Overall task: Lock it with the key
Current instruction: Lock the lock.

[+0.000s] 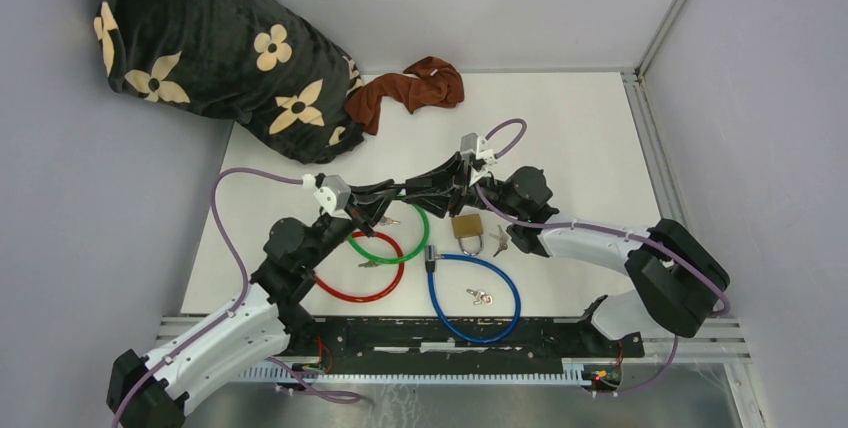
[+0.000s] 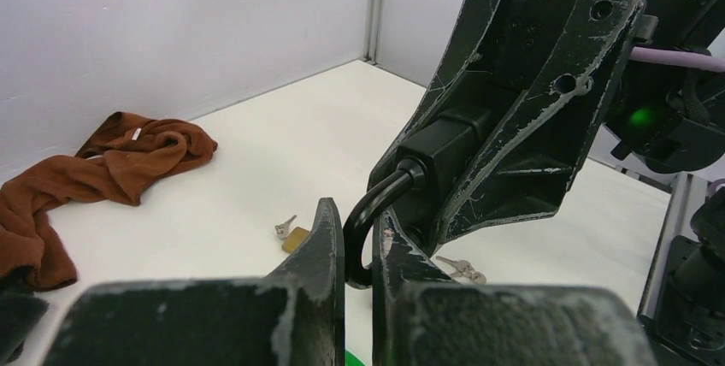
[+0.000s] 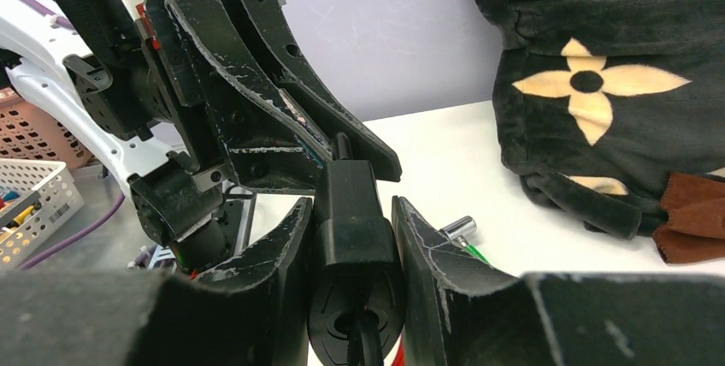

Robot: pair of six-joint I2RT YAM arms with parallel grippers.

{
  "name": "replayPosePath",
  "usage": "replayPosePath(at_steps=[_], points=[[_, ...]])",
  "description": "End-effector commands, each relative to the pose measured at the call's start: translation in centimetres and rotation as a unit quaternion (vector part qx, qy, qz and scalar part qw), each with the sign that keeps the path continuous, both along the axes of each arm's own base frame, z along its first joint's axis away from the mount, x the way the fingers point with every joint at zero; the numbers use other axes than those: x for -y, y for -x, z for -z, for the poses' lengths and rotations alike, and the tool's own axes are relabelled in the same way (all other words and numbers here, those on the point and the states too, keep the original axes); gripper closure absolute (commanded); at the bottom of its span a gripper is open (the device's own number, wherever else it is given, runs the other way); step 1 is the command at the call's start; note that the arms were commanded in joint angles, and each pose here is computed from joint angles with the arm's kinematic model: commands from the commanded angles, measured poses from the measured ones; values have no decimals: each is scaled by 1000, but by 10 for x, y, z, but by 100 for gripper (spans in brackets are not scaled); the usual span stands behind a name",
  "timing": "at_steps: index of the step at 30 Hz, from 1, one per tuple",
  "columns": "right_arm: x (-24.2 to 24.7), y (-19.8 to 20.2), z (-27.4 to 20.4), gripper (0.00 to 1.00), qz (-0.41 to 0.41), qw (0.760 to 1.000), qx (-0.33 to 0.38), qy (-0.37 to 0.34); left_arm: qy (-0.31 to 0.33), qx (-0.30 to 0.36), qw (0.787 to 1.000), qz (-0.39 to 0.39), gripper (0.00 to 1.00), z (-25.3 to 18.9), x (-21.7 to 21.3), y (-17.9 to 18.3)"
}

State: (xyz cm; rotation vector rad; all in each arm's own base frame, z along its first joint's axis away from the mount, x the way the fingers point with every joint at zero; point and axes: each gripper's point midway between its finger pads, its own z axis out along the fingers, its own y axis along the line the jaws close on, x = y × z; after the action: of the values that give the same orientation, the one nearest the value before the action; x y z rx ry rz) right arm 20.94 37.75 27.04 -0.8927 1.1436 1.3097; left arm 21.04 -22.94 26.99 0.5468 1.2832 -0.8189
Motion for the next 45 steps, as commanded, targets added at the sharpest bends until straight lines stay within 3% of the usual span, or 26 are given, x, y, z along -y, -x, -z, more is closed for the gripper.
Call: replayPosePath(at_steps=[1,9,17,22,29,39,45], points=[[-51,44,1,100,-89,996,14,23,-53,-31,911,409,98,24,66,156],[-39,54,9,100,-133,990,32,23,-46,22,911,408,98,-6,58,159],[-24,72,-3,100,-171,981,94,19,-52,-12,916,397,98,-2,48,150],[-21,75,-6,100,-170,981,93,11,-47,3,923,383,98,-9,48,144],[-27,87,-12,100,-185,978,100,-1,-66,-19,942,328,98,14,52,119],[-39,93,-16,100,-197,974,113,3,-88,-59,932,347,98,36,56,123],[-44,99,-19,100,-206,972,113,-3,-79,-42,931,354,98,31,60,127]])
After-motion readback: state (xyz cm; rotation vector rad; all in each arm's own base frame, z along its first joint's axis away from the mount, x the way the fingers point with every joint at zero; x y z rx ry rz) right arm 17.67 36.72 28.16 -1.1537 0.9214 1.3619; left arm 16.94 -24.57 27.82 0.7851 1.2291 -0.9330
